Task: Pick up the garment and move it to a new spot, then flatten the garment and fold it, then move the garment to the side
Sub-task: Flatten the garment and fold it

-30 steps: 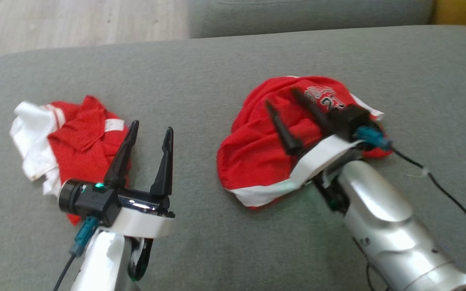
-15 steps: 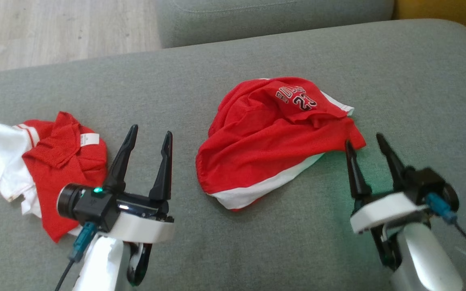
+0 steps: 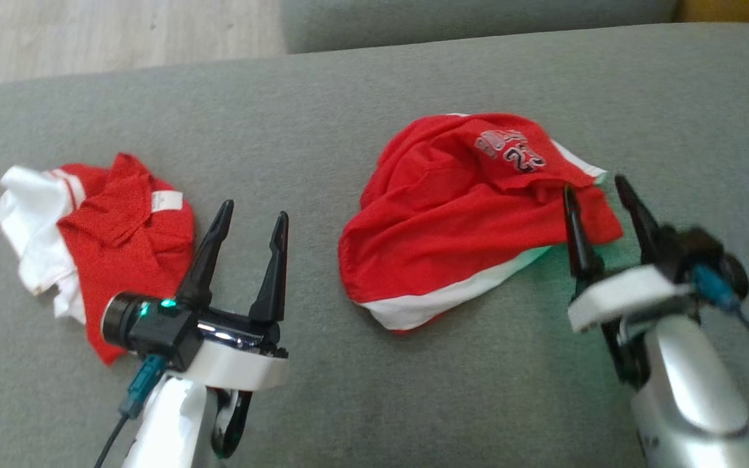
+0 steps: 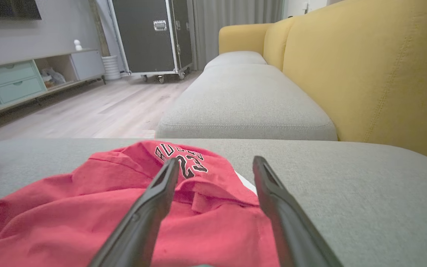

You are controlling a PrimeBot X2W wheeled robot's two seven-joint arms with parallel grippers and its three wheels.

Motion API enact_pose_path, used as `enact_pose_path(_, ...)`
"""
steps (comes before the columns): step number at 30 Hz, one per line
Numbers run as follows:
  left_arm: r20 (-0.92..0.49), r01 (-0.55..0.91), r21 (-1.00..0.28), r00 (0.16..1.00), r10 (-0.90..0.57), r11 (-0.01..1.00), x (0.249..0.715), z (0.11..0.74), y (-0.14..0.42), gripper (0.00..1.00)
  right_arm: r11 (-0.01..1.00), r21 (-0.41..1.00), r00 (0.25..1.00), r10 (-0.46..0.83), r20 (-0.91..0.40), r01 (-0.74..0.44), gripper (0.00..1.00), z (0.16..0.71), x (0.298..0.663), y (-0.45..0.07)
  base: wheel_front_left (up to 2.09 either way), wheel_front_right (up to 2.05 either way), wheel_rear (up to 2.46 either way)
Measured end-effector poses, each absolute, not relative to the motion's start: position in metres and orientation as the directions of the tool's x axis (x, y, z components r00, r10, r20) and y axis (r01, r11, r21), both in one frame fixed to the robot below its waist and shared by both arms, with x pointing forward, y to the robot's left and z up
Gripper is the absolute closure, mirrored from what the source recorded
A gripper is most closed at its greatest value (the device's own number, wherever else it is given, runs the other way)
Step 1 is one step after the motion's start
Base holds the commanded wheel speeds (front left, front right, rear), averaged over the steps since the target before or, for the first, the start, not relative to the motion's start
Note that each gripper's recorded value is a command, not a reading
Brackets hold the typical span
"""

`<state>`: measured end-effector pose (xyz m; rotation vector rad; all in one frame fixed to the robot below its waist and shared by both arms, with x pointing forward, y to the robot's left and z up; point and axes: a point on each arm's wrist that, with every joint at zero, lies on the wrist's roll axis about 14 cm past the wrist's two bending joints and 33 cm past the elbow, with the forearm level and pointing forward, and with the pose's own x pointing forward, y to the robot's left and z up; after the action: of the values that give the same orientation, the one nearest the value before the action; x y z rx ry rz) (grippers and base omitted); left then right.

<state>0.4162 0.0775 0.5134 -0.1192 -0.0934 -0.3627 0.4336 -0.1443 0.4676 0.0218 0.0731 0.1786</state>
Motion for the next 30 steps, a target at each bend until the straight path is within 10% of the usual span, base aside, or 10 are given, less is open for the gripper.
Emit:
enact_pose_path(17,0.047,0.27,-0.11,0.963,-0.266,0.957,0.411,0.494,0.112,0.0,0.881,-0.18,0.738,0.238,-0.631,-0.438,0.0,0.384,0.509,-0.107,0.0,0.0,0.0)
enact_pose_path(19,0.04,0.252,-0.113,0.968,-0.249,0.961,0.41,0.492,0.118,0.0,0.869,-0.187,0.718,0.237,-0.654,-0.457,1.0,0.379,0.513,-0.107,0.0,0.0,0.0)
enact_pose_path(30,0.028,0.222,-0.106,0.975,-0.22,0.969,0.419,0.488,0.128,0.0,0.844,-0.324,0.834,0.229,-0.503,-0.427,1.0,0.432,0.592,-0.13,0.0,0.0,0.0)
